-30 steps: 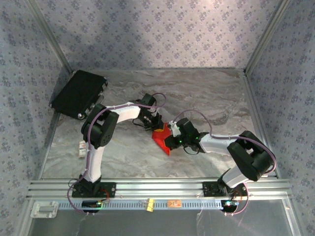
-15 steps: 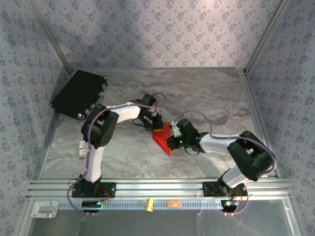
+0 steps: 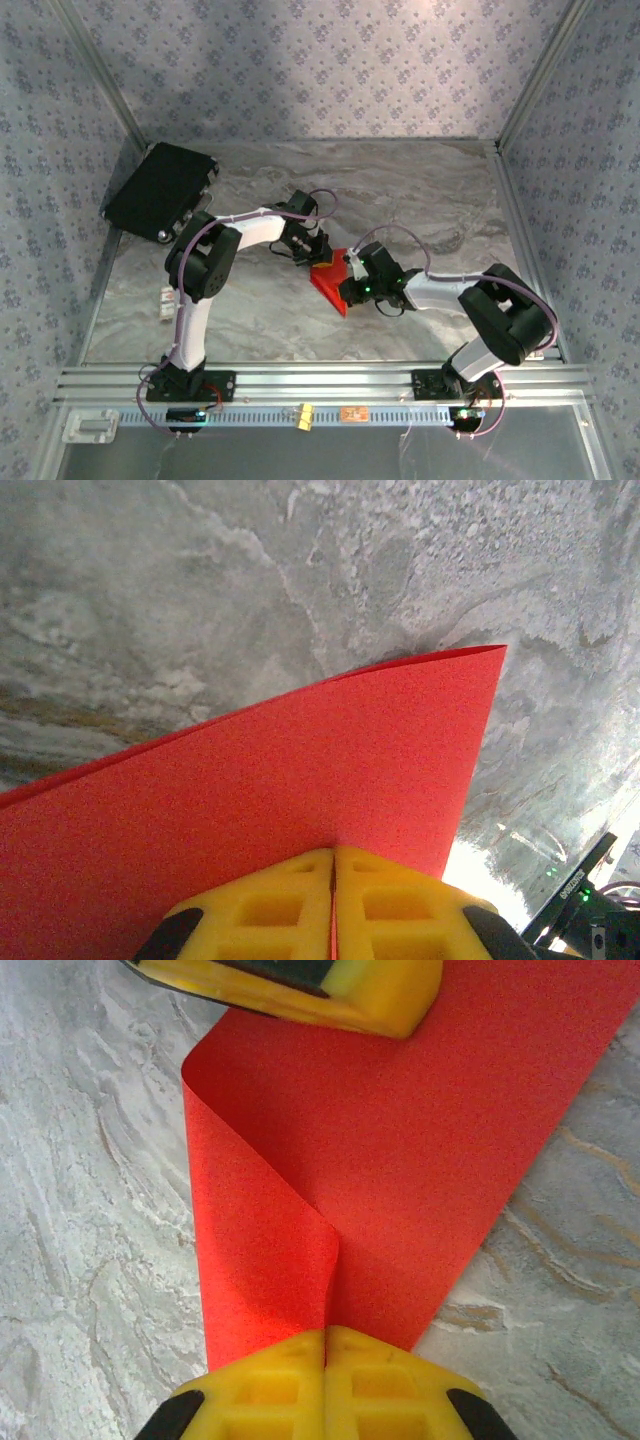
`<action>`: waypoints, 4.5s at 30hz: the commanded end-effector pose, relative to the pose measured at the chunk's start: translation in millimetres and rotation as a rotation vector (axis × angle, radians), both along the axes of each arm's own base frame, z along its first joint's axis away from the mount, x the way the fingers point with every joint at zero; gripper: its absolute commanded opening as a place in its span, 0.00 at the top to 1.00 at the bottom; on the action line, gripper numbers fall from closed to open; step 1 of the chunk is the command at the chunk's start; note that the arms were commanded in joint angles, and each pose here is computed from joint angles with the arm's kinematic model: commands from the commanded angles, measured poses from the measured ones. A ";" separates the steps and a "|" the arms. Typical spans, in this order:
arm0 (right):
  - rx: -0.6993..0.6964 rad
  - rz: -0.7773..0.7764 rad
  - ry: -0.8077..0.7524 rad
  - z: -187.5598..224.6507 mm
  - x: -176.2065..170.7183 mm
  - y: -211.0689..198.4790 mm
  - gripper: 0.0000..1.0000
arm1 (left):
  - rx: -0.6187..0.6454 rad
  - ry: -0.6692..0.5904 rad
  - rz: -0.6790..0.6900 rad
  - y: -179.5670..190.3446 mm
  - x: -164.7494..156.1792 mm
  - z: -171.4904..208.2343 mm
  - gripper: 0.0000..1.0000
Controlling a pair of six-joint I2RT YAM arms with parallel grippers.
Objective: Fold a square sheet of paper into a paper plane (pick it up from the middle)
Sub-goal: Third fold the triangle at the center of the table.
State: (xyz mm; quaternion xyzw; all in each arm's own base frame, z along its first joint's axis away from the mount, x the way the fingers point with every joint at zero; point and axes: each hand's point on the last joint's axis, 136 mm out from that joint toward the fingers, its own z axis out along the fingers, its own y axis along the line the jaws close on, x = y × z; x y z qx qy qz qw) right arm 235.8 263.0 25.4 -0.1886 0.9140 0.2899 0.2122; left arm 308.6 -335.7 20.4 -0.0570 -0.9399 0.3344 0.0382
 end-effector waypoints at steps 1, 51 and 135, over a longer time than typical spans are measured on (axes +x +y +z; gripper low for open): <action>-0.001 -0.012 0.001 1.7 6.5 2.2 0.94 | 0.071 0.038 -0.009 8.5 -9.8 -21.1 0.91; -0.042 -0.013 0.047 -15.9 0.9 -2.8 0.94 | 0.062 0.039 -0.012 4.7 -11.8 -20.5 0.91; -0.068 -0.065 0.024 -14.2 -2.9 -19.3 0.89 | -0.129 0.047 0.228 13.0 -70.8 -22.0 1.00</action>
